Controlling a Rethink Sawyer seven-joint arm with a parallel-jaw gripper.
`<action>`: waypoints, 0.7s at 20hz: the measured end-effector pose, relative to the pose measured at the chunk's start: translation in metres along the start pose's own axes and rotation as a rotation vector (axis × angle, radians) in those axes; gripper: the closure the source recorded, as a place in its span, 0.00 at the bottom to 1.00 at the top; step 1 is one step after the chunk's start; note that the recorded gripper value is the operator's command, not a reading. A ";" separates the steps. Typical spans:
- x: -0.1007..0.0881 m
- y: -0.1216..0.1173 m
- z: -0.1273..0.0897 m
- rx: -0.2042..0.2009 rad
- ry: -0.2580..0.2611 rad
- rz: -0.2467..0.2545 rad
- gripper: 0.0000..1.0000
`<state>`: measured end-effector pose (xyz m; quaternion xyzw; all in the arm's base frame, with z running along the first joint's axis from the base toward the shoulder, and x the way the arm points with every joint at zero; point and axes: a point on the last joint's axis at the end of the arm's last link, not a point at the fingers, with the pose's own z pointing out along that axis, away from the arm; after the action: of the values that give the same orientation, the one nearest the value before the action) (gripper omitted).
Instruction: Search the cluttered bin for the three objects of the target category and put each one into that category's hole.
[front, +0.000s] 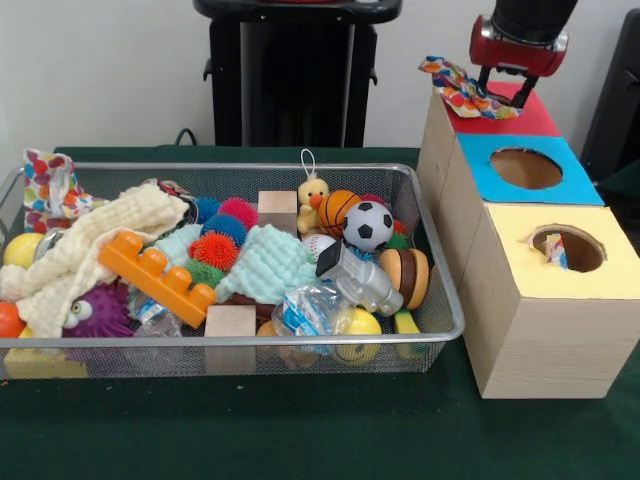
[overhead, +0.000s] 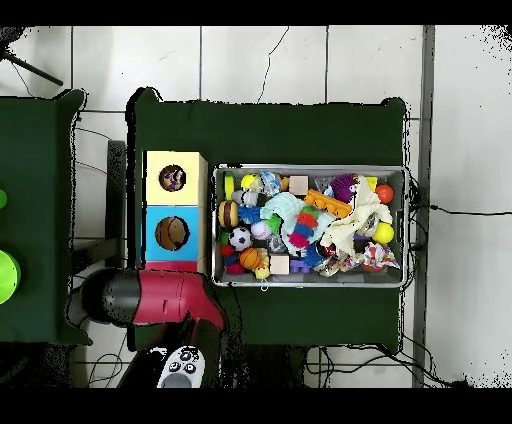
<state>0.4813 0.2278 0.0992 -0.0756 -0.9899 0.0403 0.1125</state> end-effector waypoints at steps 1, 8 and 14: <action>0.000 -0.002 0.001 -0.002 -0.001 0.005 0.00; 0.006 -0.019 0.009 -0.007 -0.015 0.039 0.00; 0.008 -0.022 -0.005 -0.025 -0.032 0.052 0.00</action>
<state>0.4718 0.2080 0.1076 -0.1022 -0.9897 0.0323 0.0948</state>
